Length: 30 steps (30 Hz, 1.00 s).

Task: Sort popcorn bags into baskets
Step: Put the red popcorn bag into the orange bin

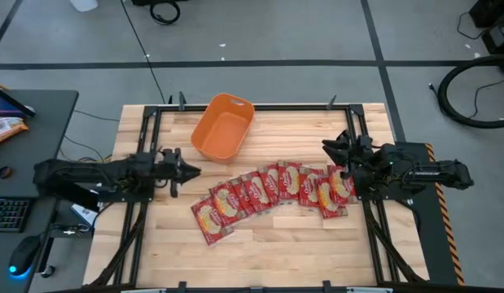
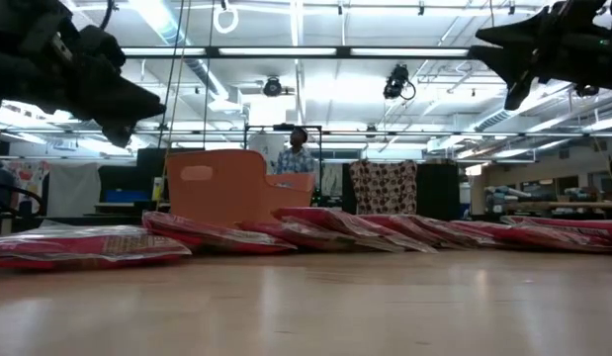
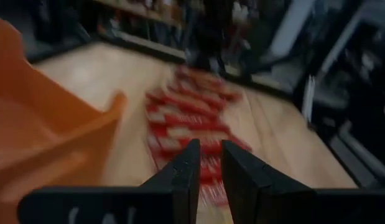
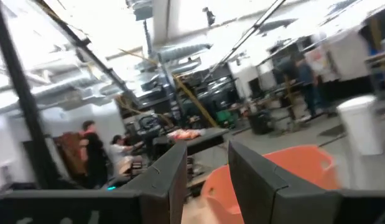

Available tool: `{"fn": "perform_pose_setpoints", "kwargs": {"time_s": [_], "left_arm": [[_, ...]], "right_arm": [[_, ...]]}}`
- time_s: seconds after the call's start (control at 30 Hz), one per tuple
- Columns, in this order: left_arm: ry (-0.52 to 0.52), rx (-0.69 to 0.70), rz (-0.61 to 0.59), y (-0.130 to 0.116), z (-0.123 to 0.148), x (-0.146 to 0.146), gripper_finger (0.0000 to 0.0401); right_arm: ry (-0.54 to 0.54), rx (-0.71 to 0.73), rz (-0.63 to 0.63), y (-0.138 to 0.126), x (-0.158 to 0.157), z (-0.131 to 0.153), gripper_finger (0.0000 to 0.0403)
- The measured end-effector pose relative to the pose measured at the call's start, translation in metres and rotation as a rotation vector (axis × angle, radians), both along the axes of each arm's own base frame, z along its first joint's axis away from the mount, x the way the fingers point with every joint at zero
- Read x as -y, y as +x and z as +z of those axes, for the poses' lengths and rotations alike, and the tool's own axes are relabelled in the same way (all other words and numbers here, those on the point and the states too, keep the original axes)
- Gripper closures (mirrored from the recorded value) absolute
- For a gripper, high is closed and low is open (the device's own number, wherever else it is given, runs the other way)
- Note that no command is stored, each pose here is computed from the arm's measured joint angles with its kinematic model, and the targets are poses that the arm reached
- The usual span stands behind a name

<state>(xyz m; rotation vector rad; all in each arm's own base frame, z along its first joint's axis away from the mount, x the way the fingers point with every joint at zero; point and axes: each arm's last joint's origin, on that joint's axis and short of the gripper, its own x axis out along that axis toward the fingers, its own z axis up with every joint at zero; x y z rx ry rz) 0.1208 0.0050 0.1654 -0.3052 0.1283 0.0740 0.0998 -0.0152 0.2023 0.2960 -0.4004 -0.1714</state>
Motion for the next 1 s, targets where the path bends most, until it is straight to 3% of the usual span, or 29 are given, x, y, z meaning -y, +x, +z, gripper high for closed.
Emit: {"fn": "perform_pose_setpoints", "kwargs": {"time_s": [0.1, 0.37, 0.73, 0.9, 1.0], "left_arm": [[0.003, -0.079, -0.05, 0.007, 0.003, 0.005, 0.0335], [0.128, -0.326, -0.202, 0.023, 0.002, 0.021, 0.0308], [0.22, -0.604, -0.274, 0.049, 0.004, 0.033, 0.0259], [0.391, -0.725, -0.276, 0.063, 0.008, 0.046, 0.0233], [0.508, -0.729, -0.278, 0.075, 0.014, 0.057, 0.0222]], "right_arm": [[-0.008, -0.02, 0.079, 0.002, -0.002, -0.002, 0.0279], [0.007, -0.113, 0.06, 0.014, 0.0, -0.01, 0.0279], [0.011, -0.228, 0.128, 0.032, -0.007, -0.023, 0.0279], [-0.023, -0.253, 0.113, 0.039, -0.019, -0.027, 0.0279], [-0.017, -0.237, 0.096, 0.042, -0.024, -0.022, 0.0279]]}}
